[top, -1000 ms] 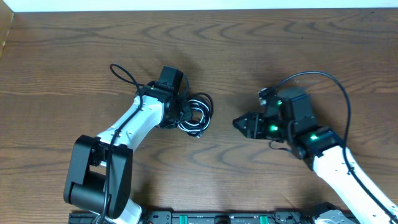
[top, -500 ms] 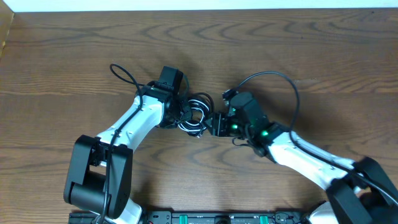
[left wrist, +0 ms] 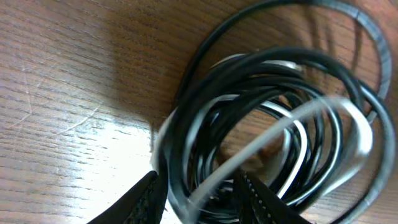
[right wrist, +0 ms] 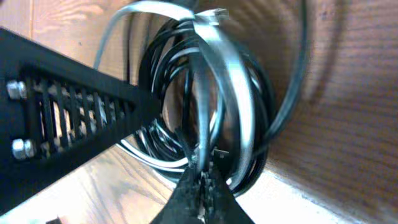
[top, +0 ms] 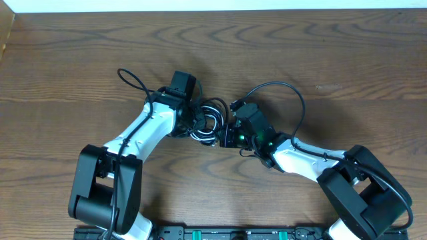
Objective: Untangle cables
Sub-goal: 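Move the right gripper toward the coil held by the left gripper, then grasp a black cable strand from the coil with the right gripper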
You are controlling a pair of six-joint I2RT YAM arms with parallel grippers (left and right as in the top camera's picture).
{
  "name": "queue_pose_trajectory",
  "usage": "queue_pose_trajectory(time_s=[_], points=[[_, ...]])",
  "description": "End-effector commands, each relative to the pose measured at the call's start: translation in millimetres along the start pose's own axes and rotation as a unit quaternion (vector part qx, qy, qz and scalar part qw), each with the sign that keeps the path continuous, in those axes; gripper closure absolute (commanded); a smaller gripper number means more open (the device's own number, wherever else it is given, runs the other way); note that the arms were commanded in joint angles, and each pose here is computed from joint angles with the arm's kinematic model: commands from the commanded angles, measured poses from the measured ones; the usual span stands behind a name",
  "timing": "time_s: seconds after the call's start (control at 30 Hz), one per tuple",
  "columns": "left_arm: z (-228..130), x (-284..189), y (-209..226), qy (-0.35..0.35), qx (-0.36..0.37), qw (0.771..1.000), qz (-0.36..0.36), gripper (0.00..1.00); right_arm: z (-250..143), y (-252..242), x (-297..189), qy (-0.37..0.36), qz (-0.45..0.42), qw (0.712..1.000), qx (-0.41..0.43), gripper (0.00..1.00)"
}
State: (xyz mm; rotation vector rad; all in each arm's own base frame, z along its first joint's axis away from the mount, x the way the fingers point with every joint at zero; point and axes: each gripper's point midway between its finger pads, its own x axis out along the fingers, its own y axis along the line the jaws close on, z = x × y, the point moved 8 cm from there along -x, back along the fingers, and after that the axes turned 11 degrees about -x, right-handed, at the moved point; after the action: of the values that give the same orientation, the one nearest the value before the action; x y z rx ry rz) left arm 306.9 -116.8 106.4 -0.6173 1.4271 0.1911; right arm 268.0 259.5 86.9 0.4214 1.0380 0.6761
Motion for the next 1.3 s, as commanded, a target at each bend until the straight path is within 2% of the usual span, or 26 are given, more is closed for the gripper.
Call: queue_pose_trajectory(time_s=[0.0, 0.23, 0.47, 0.83, 0.93, 1.27], points=[[-0.4, 3.1, 3.4, 0.003, -0.002, 1.000, 0.007, 0.60, 6.6, 5.1, 0.4, -0.008, 0.019, 1.000, -0.004, 0.99], [-0.4, 3.1, 3.4, 0.003, -0.002, 1.000, 0.007, 0.60, 24.1, 12.5, -9.0, -0.011, 0.110, 0.994, 0.001, 0.99], [-0.4, 3.1, 3.4, 0.003, -0.002, 1.000, 0.007, 0.60, 33.9, 2.1, -17.8, -0.002, 0.136, 0.990, 0.032, 0.99], [-0.3, 3.1, 3.3, 0.003, -0.002, 1.000, 0.006, 0.60, 44.4, -12.4, -24.1, -0.015, 0.126, 0.989, 0.075, 0.99], [-0.4, 3.1, 3.4, 0.003, -0.002, 1.000, 0.007, 0.54, 44.5, -13.3, -24.2, -0.014, 0.125, 0.989, 0.082, 0.99], [-0.3, 3.1, 3.3, 0.003, -0.002, 1.000, 0.006, 0.52, 30.0, -23.5, -20.7, 0.020, 0.084, 0.990, 0.109, 0.99]])
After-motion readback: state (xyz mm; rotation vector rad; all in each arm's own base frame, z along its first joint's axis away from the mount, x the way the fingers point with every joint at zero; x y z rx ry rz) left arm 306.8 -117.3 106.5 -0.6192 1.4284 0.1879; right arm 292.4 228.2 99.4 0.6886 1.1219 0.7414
